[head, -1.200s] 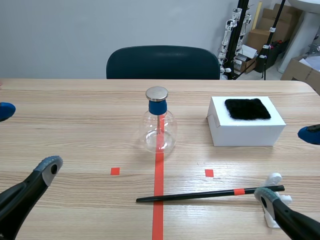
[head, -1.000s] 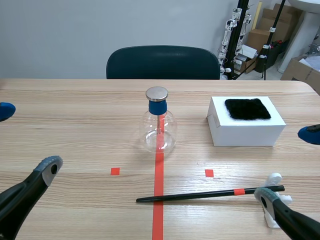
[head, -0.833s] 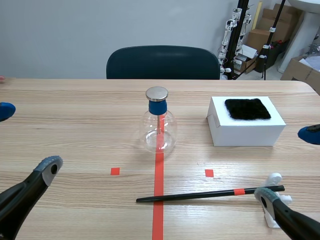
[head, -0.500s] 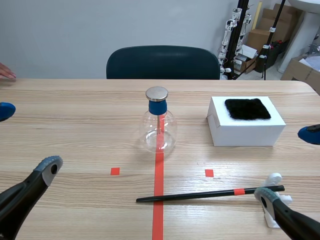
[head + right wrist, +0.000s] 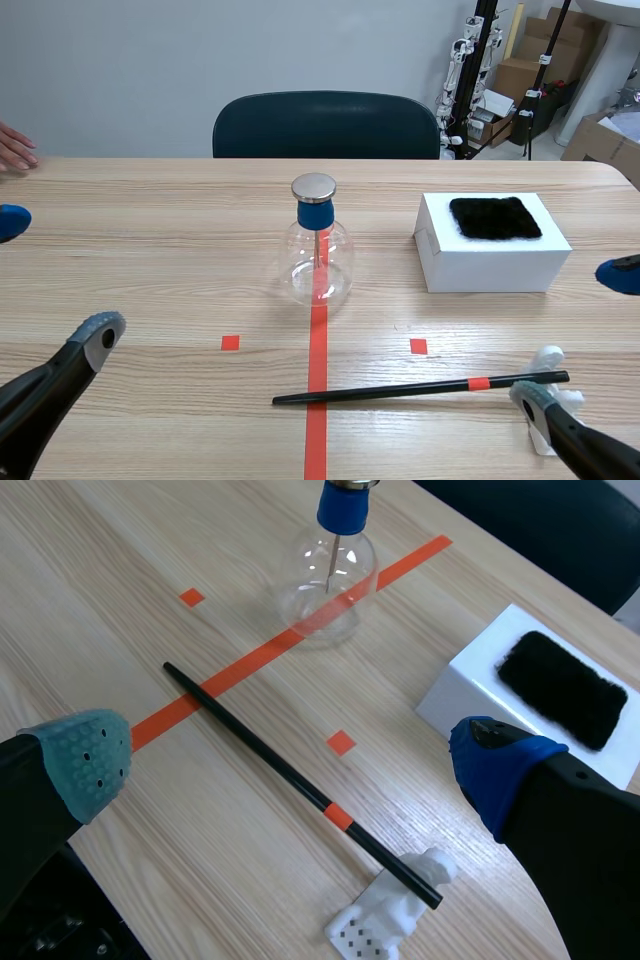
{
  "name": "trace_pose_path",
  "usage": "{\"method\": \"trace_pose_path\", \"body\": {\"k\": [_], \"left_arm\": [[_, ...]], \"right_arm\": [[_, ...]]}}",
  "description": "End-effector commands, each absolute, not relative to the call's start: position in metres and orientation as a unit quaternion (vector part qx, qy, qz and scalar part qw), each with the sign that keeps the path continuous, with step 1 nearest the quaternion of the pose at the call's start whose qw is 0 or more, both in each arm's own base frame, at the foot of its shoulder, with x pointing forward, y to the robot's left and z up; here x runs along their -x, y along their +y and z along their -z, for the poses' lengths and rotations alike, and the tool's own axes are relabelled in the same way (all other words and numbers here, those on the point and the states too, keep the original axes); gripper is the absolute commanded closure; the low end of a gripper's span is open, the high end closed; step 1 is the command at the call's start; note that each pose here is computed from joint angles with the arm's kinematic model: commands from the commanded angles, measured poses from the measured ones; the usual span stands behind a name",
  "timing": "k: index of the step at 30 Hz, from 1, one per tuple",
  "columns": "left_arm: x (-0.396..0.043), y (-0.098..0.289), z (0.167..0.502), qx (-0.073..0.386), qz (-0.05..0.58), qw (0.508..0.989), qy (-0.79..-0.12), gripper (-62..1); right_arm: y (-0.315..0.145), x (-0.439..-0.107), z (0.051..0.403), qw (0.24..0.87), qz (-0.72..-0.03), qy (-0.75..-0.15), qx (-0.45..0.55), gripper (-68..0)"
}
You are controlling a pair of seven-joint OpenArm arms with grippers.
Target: Do the electroscope experiment. pick up the black charging rod
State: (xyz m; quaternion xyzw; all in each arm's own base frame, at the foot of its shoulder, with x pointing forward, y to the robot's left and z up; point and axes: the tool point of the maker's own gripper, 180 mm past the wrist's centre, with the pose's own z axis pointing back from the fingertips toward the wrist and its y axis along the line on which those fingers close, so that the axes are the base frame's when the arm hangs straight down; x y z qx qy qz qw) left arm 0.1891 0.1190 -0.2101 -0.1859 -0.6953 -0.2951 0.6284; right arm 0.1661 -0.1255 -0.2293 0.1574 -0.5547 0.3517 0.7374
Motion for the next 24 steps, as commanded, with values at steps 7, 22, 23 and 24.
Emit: {"method": "trace_pose_path", "body": {"k": [7,22,23,24], "left_arm": [[-0.187,0.119,0.208,0.192,0.287,0.626,-0.700,-62.3],[-0.191,0.145,0.230,0.182,0.252,0.636,-0.706,-62.3],[-0.193,0.148,0.233,0.181,0.248,0.636,-0.708,-62.3],[-0.195,0.152,0.235,0.180,0.243,0.635,-0.710,-62.3]], "right_arm": [[-0.122,-0.173,0.228,0.706,-0.453,-0.528,-0.131,-67.1],[-0.122,-0.204,0.250,0.634,-0.661,-0.395,-0.069,-67.1],[-0.123,-0.207,0.252,0.636,-0.663,-0.391,-0.063,-67.1],[-0.122,-0.209,0.255,0.637,-0.665,-0.386,-0.059,-67.1]]}}
